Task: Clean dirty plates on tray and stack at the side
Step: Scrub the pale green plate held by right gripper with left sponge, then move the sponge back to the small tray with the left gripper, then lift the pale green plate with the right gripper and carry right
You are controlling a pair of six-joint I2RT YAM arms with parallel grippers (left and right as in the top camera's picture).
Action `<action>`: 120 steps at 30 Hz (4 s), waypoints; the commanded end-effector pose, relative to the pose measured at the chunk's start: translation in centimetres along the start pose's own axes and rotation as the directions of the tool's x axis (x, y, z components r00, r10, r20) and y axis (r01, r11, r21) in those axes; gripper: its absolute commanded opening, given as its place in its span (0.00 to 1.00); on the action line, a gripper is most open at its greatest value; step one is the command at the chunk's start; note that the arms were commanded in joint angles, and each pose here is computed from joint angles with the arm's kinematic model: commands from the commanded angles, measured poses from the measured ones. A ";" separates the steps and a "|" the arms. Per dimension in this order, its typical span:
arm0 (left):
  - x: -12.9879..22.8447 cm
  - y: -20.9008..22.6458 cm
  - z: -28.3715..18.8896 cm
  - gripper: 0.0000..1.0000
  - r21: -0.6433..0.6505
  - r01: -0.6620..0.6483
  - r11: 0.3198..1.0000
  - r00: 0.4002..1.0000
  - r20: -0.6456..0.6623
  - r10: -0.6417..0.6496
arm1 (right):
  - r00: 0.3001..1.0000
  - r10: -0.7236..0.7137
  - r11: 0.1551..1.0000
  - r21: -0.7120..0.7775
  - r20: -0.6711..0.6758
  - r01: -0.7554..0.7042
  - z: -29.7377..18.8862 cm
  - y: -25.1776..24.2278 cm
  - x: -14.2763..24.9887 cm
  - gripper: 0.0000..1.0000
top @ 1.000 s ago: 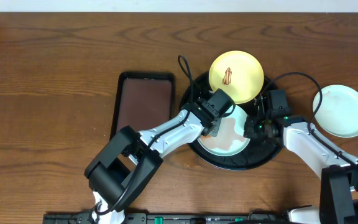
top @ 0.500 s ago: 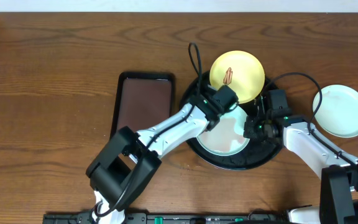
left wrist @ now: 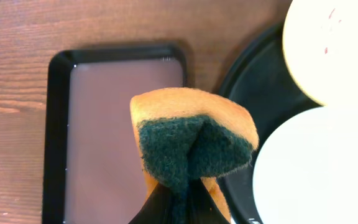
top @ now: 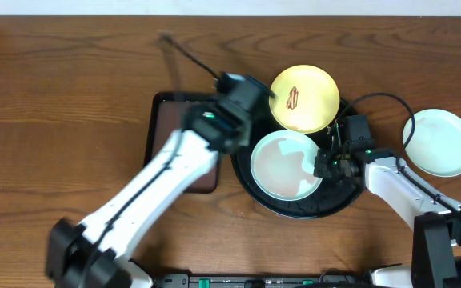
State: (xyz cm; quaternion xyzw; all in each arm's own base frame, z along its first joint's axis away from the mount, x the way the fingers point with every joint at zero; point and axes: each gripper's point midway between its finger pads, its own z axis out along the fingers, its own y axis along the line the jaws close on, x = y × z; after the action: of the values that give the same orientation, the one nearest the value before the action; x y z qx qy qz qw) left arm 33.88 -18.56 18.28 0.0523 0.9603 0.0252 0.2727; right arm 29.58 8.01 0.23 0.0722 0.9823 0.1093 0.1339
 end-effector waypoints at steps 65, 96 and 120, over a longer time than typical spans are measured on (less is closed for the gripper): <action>1.0 6.3 -2.5 0.07 -0.108 0.130 0.986 0.989 0.080 -0.122 | 0.990 -0.143 0.987 0.079 0.014 0.142 -0.1 -1.6 -0.3 0.01; 4.2 12.3 -5.1 0.80 0.216 0.399 0.891 0.916 -0.132 -0.378 | 0.757 -0.240 0.886 -0.182 0.608 0.427 -16.1 17.2 -11.1 0.01; 8.7 14.3 -18.0 0.87 0.277 0.349 0.895 0.884 0.220 -0.413 | 0.137 -0.614 0.595 0.342 0.777 0.728 -16.1 30.7 -8.8 0.01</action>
State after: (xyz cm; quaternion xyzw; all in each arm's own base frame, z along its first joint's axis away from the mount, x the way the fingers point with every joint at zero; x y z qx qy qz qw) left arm 18.28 -4.04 29.91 -0.1010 0.9025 -0.1546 0.3890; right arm 37.37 33.33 20.60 -0.3211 0.7435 0.1164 0.5750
